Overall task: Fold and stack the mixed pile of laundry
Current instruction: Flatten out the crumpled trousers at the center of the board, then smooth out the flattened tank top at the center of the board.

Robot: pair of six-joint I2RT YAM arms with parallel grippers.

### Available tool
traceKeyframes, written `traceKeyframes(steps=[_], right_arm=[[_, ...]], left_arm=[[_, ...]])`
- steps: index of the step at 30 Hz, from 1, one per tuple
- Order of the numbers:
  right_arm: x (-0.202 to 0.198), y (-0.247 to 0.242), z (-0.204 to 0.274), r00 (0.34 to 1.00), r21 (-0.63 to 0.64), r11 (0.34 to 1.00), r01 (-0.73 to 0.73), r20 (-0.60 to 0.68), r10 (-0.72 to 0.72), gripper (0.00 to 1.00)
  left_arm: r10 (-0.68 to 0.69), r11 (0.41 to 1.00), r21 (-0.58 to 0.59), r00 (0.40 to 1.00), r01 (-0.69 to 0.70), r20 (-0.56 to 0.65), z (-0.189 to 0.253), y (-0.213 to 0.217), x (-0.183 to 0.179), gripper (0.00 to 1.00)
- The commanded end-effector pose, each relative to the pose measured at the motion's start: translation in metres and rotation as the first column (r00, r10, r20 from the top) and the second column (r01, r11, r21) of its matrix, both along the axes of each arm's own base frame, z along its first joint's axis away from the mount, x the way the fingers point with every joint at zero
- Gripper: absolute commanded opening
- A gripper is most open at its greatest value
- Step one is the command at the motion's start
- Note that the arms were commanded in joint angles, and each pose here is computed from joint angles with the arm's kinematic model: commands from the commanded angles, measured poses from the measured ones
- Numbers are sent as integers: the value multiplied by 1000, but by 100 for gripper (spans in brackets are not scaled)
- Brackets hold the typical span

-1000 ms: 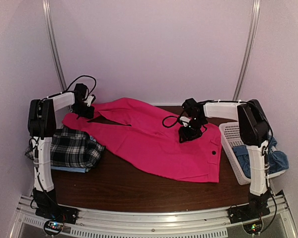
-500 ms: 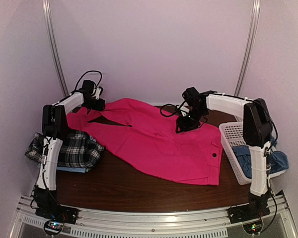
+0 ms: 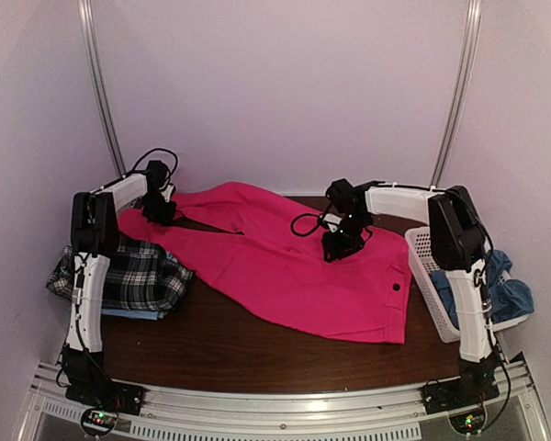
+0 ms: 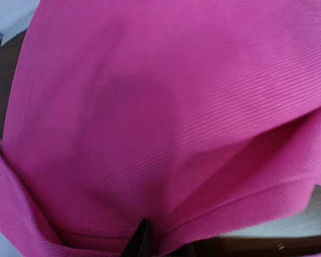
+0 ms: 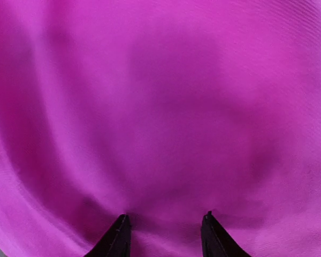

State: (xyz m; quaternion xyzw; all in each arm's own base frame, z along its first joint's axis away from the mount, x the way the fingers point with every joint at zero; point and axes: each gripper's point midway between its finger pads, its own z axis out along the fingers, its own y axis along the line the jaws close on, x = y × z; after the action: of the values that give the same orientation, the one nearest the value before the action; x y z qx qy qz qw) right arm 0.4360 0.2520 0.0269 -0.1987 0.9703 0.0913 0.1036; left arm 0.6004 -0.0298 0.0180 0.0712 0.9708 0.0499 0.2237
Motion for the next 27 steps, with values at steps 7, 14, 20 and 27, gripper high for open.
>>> traceKeyframes(steps=[7,14,20,27], right_arm=[[-86,49,50,978,168,967,-193,-47,204,43],[-12,27,84,995,193,981,-30,103,10,45],[38,10,64,985,118,990,83,140,-99,46],[32,14,29,996,78,995,55,72,-60,45]], left_arm=[[82,997,-3,996,-82,24,48,62,-24,19],[-142,960,-181,931,213,337,121,-38,20,46],[-163,960,-167,933,225,320,83,-84,45,59],[-66,991,-101,975,89,212,36,-60,43,53]])
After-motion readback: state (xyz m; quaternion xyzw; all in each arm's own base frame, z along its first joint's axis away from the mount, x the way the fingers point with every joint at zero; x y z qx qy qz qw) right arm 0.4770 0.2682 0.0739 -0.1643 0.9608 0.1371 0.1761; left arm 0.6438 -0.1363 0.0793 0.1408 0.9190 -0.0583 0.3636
